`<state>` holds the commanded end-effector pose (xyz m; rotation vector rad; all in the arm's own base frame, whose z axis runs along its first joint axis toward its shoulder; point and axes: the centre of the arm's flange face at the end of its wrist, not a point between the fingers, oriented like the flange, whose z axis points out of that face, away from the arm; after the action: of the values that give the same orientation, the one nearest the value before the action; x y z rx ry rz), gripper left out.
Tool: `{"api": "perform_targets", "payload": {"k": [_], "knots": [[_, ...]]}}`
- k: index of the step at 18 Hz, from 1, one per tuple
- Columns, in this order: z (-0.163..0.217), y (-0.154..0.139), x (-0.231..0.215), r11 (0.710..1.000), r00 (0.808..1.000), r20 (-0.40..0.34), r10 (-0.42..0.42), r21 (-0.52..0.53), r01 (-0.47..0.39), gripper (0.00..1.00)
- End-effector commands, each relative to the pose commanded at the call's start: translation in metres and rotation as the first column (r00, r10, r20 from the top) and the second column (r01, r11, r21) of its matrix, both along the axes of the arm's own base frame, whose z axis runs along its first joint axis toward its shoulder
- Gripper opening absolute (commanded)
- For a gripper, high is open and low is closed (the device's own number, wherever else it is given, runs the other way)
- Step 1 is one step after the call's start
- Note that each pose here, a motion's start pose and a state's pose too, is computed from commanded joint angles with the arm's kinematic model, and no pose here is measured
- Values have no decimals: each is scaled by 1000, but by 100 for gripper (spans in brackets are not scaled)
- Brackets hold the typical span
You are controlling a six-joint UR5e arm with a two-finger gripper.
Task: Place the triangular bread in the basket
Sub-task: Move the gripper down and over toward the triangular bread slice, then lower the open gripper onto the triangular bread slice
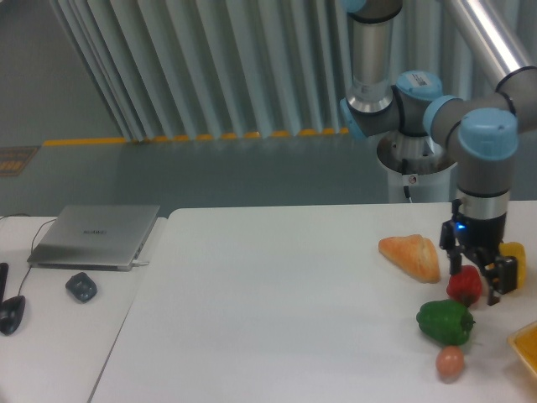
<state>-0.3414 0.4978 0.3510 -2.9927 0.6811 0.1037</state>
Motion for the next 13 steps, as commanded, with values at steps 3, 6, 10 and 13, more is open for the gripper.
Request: {"api": "perform_targets", "payload": {"k": [3,6,10,13], "knots": [[1,-2,18,999,1000,7,-22,-42,23,100],[5,-8,45,988,997,47,-56,-143,62,100],[6,-2,78,982,994,45,-103,-156,109,100],[-12,-2,96,968,989,48,-139,-203,146,100]]}}
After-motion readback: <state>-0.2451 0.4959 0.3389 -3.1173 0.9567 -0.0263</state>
